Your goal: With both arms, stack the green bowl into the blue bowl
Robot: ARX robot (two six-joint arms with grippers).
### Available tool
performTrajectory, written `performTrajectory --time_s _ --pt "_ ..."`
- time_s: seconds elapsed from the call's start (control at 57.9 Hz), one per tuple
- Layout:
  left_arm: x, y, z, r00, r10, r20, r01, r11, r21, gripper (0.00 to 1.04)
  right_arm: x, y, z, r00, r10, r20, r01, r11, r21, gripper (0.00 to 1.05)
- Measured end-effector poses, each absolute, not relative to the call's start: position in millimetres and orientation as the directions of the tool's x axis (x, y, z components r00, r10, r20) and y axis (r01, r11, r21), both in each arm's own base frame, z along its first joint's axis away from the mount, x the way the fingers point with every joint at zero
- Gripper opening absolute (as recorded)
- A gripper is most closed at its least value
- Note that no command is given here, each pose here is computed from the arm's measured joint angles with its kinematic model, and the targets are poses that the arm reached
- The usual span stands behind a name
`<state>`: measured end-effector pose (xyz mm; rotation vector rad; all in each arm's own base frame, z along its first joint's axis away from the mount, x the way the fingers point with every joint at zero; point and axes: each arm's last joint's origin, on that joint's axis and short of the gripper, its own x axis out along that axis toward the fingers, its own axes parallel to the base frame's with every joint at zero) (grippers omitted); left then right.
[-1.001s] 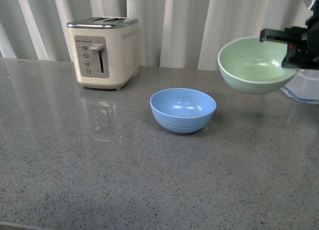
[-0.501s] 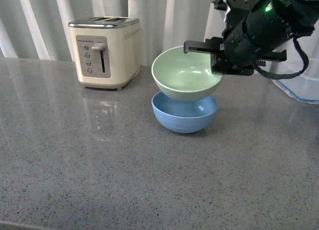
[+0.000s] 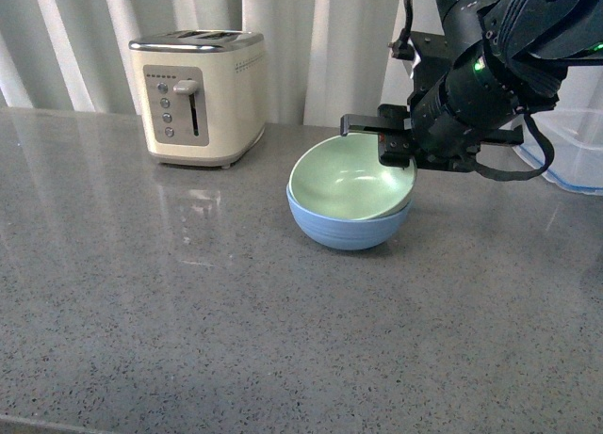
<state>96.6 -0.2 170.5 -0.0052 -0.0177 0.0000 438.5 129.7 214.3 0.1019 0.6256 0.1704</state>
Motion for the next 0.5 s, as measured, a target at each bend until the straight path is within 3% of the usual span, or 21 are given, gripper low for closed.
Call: performTrajectory --time_s 0.173,0.311,0.362,0.431,0.501 --pt "97 0 170 1.000 0.000 0.018 0.000 1.000 -0.005 0.98 409 105 254 0.866 0.274 -0.418 -0.186 0.953 0.239 0.68" --pt "97 0 170 1.000 0.000 0.018 0.000 1.000 -0.005 0.98 346 65 289 0.952 0.286 -0.106 -0.249 0.930 0.272 0.97" --pt "97 0 170 1.000 0.001 0.018 -0.001 1.000 -0.005 0.98 326 57 289 0.972 0.235 -0.022 -0.222 0.944 0.245 0.93" --pt "97 0 170 1.000 -0.002 0.018 0.002 1.000 -0.005 0.98 299 45 280 0.998 0.031 0.053 -0.038 0.991 0.130 0.77" --pt "97 0 170 1.000 -0.002 0.018 0.002 1.000 -0.005 0.98 283 38 260 0.999 0.006 0.032 -0.008 0.998 0.067 0.65"
